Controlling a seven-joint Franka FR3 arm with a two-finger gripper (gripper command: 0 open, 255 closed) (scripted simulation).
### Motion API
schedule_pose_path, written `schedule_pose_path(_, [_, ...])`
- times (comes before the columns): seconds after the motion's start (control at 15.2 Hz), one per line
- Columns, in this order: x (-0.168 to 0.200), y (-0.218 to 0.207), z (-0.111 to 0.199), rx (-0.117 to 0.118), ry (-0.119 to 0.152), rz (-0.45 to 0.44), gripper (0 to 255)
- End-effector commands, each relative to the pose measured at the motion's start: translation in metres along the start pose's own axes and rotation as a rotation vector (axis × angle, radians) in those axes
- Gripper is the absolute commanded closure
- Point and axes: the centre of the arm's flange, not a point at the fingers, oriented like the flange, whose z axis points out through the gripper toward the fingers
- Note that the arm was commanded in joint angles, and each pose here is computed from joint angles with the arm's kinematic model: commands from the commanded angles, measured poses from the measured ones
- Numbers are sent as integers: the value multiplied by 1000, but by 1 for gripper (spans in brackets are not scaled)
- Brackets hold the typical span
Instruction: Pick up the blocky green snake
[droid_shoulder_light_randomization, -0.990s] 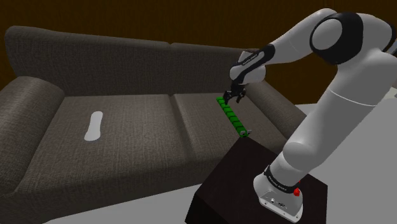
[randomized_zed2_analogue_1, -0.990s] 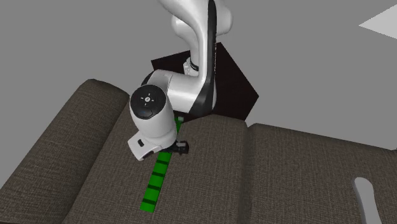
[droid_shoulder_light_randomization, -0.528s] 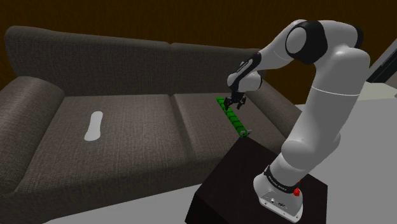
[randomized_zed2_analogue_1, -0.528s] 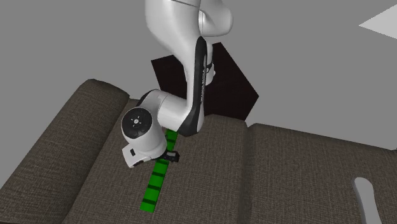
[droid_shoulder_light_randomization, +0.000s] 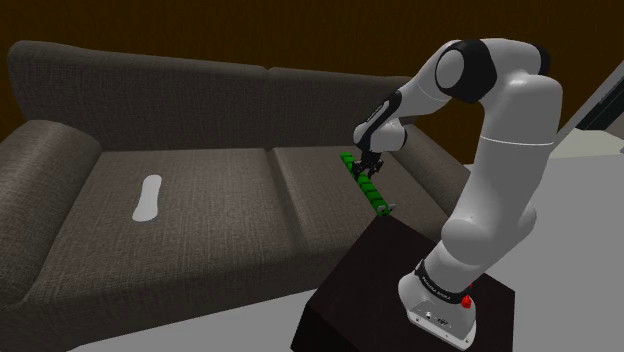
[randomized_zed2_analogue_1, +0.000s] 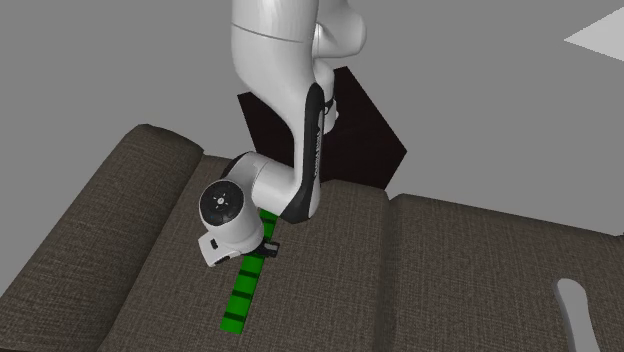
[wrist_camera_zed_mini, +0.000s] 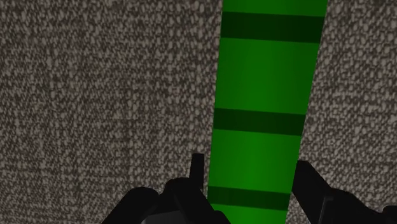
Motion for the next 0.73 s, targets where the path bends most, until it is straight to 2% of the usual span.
schedule_pose_path(0.0, [0, 0, 1, 0, 0, 0, 255])
schedule_pose_path(0.53, [0, 0, 1, 0, 0, 0, 255])
schedule_pose_path(0.66, [0, 1, -9, 0, 0, 0, 255])
